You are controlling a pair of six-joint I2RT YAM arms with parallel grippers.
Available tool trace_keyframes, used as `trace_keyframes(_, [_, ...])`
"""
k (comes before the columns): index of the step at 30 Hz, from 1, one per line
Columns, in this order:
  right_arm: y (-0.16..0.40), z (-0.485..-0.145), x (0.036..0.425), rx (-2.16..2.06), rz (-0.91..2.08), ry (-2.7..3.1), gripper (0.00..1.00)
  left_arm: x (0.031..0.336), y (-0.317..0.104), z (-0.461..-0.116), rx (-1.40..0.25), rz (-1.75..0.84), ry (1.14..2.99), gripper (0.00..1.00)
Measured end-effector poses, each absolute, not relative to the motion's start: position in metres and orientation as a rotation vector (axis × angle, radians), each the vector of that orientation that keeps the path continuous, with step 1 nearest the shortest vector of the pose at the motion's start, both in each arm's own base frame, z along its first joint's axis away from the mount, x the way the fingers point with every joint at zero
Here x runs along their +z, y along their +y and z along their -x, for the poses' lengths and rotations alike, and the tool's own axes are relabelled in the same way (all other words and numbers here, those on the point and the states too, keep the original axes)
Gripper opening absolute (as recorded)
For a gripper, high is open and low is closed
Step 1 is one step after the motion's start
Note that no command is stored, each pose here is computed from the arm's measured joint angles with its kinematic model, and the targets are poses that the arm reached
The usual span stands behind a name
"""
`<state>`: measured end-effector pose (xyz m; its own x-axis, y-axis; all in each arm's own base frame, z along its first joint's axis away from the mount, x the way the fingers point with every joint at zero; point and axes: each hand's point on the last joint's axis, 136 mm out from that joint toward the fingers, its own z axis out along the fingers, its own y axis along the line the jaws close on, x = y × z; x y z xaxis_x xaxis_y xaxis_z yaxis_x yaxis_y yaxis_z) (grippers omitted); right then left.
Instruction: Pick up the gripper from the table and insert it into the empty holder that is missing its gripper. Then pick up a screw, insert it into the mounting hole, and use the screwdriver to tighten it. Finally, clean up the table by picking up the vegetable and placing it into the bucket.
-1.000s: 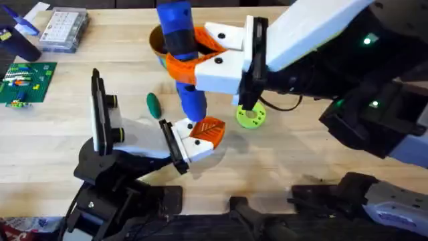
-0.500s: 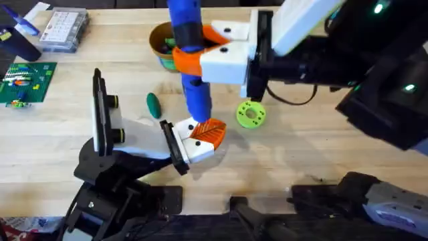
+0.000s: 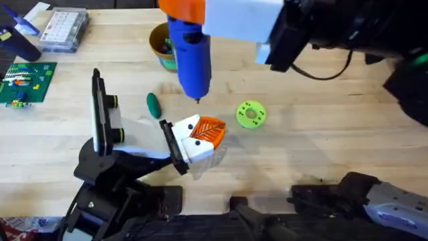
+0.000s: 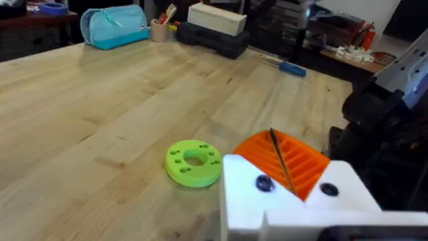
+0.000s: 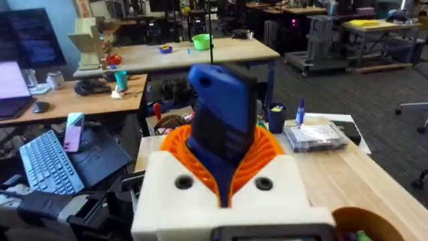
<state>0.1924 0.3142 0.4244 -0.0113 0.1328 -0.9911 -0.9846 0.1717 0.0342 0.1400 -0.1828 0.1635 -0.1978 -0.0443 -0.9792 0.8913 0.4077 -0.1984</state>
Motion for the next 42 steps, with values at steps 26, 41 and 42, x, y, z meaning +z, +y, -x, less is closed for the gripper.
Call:
trace_keyframes(26, [0.341,-0.188,0.393,1.213,1.039,1.288,0.034,0.164,-0.183,-0.140,-1.028,-0.784,1.525,0.016])
trace_keyframes(41, [0.343,-0.185,0.383,1.200,1.027,1.191,0.034,0.164,-0.183,-0.140,-1.028,-0.784,1.525,0.016])
trace_keyframes(42, [0.343,-0.185,0.380,1.199,1.025,1.192,0.034,0.163,-0.183,-0.140,-1.028,-0.784,1.525,0.016])
